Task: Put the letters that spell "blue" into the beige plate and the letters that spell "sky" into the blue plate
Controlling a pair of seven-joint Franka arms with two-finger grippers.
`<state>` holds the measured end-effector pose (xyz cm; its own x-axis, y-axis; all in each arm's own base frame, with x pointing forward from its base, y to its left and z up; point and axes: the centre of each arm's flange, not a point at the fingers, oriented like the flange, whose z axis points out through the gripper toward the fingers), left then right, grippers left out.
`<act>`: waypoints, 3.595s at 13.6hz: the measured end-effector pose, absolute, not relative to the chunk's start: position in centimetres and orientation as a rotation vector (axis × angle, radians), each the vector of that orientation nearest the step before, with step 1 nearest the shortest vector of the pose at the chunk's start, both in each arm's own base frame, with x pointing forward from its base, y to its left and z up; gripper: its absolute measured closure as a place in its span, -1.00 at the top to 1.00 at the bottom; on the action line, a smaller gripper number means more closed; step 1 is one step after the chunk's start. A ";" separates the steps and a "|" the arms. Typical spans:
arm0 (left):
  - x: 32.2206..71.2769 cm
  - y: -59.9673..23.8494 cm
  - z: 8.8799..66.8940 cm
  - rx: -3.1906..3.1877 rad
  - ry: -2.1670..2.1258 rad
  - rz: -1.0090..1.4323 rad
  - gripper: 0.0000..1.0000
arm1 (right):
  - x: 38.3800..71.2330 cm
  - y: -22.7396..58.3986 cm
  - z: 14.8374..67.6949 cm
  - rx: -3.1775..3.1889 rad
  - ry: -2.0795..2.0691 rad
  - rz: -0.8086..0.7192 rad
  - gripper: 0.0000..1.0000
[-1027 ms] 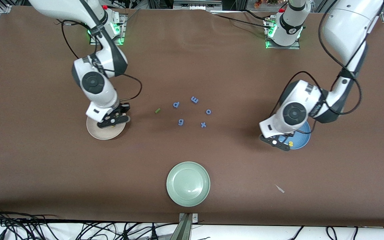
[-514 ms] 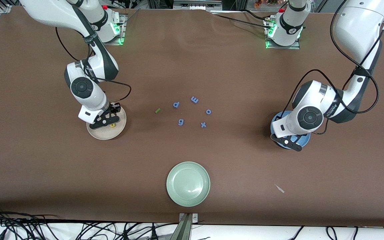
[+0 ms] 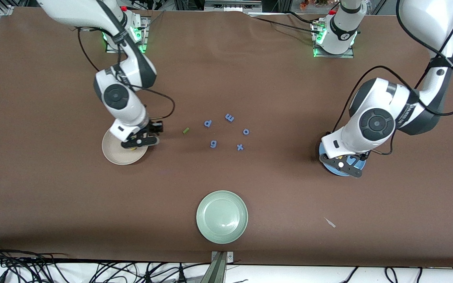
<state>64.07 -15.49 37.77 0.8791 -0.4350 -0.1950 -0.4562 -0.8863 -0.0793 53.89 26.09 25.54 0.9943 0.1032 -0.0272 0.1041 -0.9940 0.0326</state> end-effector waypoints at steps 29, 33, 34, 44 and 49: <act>57.1 -2.9 57.2 -3.142 0.091 -0.100 1.00 | 58.1 14.4 28.1 2.980 0.502 -0.191 -0.81; 57.1 -2.9 57.2 -3.142 0.091 -0.100 1.00 | 56.8 8.6 24.5 2.979 0.550 -0.198 -0.80; 57.1 -2.9 57.2 -3.142 0.090 -0.100 1.00 | 56.0 8.7 23.6 2.983 0.558 -0.191 -0.71; 56.9 -3.0 57.1 -3.143 0.093 -0.071 1.00 | 58.0 11.8 35.8 3.055 0.437 -0.232 0.70; 56.7 -2.9 57.1 -3.143 0.093 -0.049 1.00 | 56.1 12.1 53.2 3.100 0.407 -0.121 1.00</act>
<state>56.71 -2.95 57.09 0.9978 -0.0591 0.0311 -0.0592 -0.9982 0.0020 56.12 12.09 53.15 0.9632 0.2571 -0.0780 0.2581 -0.9661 0.0029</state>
